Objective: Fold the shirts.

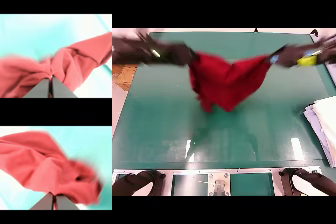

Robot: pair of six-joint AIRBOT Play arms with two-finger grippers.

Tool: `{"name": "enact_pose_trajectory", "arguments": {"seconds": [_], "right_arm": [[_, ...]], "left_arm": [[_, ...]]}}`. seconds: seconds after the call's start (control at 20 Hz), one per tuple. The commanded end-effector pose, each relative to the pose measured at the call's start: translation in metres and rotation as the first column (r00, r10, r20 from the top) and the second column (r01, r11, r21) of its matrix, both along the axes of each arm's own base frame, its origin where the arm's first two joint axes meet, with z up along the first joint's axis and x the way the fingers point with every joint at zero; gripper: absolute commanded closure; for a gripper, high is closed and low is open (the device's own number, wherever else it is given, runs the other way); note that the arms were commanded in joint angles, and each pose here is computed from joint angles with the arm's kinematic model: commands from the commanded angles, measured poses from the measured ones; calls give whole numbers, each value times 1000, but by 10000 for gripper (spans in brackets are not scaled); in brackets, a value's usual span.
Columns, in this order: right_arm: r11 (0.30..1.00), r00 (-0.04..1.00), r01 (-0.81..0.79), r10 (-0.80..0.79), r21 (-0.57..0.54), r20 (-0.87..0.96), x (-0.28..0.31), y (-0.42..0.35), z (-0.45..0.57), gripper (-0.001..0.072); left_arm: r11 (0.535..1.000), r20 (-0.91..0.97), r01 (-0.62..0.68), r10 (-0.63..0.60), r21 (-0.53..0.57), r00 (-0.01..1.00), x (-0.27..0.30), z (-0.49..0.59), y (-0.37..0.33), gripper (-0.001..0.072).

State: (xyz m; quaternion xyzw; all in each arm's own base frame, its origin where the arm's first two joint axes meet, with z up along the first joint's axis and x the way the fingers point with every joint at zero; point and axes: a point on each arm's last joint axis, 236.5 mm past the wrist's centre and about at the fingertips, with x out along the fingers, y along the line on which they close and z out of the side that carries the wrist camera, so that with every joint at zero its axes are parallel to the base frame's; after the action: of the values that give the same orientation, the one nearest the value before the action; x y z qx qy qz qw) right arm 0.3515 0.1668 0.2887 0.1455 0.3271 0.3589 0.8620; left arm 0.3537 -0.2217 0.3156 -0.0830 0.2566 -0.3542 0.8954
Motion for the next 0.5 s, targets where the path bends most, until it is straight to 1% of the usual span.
{"name": "enact_pose_trajectory", "arguments": {"seconds": [0.0,0.1,0.2,0.35,0.45], "right_arm": [[993,921,109,-116,40,372,-50,-20,123,694],[984,847,168,-178,66,501,-77,-31,161,694],[979,807,191,-194,64,558,-99,-35,176,694],[977,795,206,-199,55,573,-112,-37,175,694],[978,822,204,-195,43,535,-105,-37,157,694]], "left_arm": [[999,226,-31,33,-11,974,-52,116,27,683],[1000,306,-18,25,-24,952,-77,153,32,683],[1000,325,-6,8,-8,946,-92,163,35,682],[999,277,-6,-3,33,961,-88,144,35,682],[998,236,-15,0,63,972,-73,124,34,682]]}}
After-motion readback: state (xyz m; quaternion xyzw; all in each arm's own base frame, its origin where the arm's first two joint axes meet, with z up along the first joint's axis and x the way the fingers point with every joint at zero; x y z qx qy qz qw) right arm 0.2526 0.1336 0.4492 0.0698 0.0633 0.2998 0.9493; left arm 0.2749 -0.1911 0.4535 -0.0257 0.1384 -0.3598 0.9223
